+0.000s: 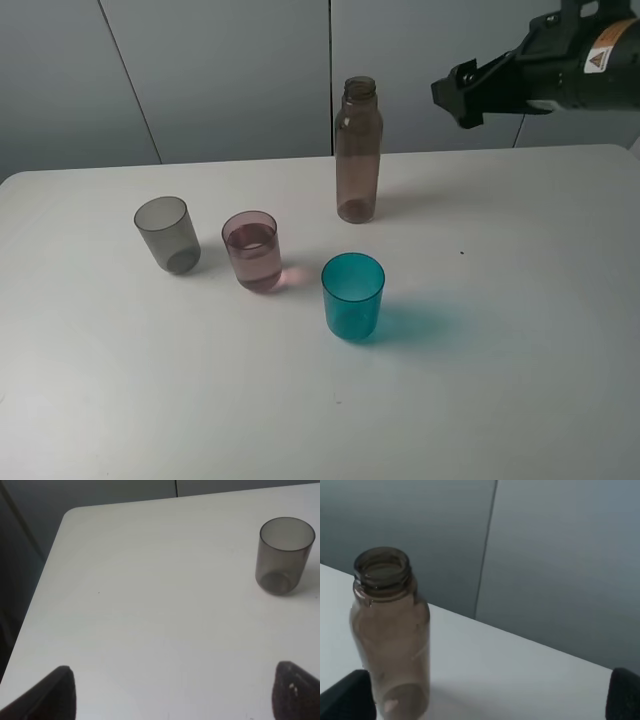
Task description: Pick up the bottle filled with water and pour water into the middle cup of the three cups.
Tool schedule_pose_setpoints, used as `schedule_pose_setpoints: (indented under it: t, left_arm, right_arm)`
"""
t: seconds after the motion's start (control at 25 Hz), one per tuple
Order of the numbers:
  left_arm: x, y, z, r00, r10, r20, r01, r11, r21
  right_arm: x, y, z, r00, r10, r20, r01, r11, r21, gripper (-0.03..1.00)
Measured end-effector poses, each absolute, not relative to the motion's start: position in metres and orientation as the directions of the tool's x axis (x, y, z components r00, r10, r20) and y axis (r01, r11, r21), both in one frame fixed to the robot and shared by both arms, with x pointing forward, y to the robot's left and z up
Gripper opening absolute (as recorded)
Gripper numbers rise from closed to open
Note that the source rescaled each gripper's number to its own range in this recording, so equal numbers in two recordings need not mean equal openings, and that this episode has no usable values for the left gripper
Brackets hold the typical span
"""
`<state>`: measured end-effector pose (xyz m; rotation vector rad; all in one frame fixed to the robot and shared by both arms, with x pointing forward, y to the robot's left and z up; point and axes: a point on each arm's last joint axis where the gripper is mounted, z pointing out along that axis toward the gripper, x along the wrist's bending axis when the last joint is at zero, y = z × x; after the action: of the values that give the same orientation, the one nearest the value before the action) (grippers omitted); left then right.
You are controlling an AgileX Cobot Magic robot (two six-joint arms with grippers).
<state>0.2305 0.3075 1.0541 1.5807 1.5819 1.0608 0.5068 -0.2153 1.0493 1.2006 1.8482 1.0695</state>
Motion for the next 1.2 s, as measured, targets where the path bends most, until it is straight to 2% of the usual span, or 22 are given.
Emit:
schedule_pose_setpoints:
  t: [0.24, 0.52, 0.68, 0.88, 1.2]
  left_arm:
    - [0.231, 0.308, 1.054, -0.057, 0.994, 0.096, 0.464, -0.059, 0.884]
    - [0.231, 0.308, 1.054, -0.058, 0.994, 0.094, 0.464, -0.057, 0.884]
    - [0.231, 0.308, 1.054, -0.058, 0.994, 0.094, 0.464, -0.057, 0.884]
    - [0.231, 0.308, 1.054, -0.058, 0.994, 0.094, 0.464, -0.057, 0.884]
    - [0.231, 0.308, 1.054, -0.058, 0.994, 0.094, 0.464, -0.057, 0.884]
  right_arm:
    - [0.440, -0.242, 1.105, -0.243, 0.969, -0.036, 0.402, 0.134, 0.906, 1.00]
    - [0.352, -0.276, 1.126, -0.160, 0.987, -0.017, 0.498, 0.096, 0.862, 1.00]
    - [0.309, -0.291, 1.124, -0.145, 0.989, -0.026, 0.541, 0.101, 0.835, 1.00]
    - [0.271, -0.300, 1.097, -0.180, 0.983, -0.038, 0.591, 0.139, 0.795, 1.00]
    - [0.233, -0.303, 1.061, -0.246, 0.969, 0.021, 0.492, 0.106, 0.864, 1.00]
